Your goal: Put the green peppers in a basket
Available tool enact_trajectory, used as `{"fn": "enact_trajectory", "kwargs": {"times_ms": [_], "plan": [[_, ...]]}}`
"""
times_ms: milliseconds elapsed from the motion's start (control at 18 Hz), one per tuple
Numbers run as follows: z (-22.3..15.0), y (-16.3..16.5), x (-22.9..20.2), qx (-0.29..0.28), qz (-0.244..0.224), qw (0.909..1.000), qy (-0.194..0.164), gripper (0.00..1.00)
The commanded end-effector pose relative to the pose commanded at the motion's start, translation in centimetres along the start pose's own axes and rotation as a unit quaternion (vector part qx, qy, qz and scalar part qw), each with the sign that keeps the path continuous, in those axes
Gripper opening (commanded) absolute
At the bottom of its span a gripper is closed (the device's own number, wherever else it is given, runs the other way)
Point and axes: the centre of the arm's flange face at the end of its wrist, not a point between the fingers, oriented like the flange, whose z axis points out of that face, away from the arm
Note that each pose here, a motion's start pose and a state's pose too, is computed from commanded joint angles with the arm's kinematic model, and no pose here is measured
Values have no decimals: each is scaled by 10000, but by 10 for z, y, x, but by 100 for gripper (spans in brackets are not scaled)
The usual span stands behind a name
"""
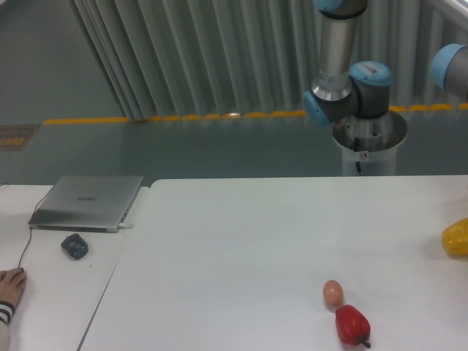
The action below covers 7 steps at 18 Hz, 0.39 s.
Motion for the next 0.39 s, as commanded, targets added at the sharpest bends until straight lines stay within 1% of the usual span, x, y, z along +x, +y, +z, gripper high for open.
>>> {"fn": "enact_trajectory", "kwargs": {"times_ms": [111, 222, 389], "plan": [[-3, -10, 4, -11, 22, 10000, -17, 100], [-5, -22, 5, -8, -69, 10000, -15, 100], [-4, -26, 6, 10, -112, 9999, 41, 100]]}}
